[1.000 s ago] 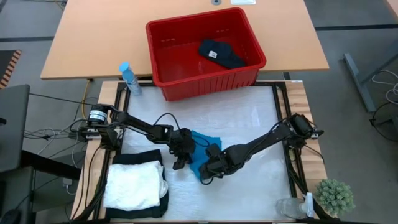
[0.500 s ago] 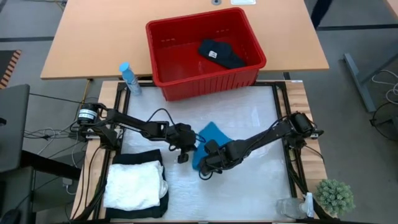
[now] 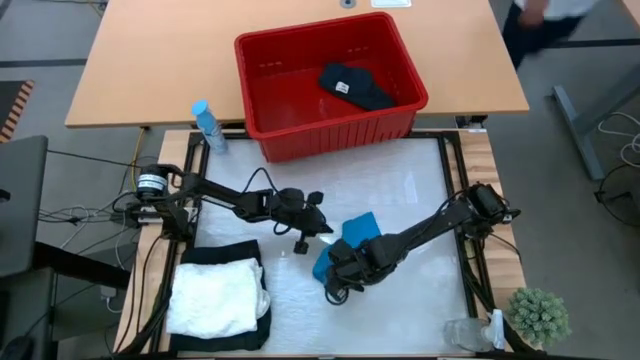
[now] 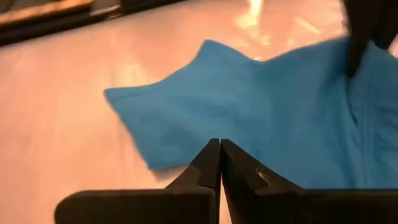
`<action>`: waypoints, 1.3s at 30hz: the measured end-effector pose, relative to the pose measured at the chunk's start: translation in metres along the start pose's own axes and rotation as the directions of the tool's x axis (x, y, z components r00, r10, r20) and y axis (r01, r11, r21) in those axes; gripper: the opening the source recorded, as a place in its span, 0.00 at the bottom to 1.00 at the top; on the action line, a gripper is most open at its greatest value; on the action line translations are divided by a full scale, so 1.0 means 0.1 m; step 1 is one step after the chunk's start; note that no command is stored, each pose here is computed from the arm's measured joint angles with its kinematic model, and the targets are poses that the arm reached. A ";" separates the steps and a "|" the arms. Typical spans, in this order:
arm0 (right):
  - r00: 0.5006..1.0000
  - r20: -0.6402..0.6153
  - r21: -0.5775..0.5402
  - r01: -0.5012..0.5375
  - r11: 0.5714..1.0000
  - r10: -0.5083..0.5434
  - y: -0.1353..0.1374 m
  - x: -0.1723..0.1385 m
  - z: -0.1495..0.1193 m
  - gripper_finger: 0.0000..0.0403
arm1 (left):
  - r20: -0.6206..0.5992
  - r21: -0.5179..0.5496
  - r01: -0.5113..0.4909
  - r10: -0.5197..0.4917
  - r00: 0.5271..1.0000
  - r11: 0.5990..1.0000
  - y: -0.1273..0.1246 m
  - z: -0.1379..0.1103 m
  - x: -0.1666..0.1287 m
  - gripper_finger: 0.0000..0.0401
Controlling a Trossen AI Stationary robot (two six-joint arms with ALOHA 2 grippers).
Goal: Fold Laundry from Bin
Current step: Fold the blue shorts from the red bin
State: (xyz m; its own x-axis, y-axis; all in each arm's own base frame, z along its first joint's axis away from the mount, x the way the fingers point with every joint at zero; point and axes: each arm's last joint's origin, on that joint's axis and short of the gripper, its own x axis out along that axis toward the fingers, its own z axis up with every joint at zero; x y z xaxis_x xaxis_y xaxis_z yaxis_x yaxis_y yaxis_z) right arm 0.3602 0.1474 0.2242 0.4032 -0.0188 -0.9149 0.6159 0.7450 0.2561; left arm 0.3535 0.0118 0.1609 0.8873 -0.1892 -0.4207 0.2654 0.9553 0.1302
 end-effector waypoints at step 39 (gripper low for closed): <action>0.999 -0.040 -0.135 -0.031 0.990 0.026 0.12 -0.05 -0.25 0.05 | -0.278 0.091 0.165 -0.134 0.951 0.982 -0.32 -0.51 0.73 0.00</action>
State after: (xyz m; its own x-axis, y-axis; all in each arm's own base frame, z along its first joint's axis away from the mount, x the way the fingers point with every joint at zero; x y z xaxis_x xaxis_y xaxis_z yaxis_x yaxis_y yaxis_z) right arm 0.3483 0.1729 0.2240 0.3918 0.0272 -0.9197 0.5059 0.8285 0.2400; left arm 0.3909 -0.0207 0.0803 0.7032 -0.2448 -0.6675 0.4415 0.8862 0.1401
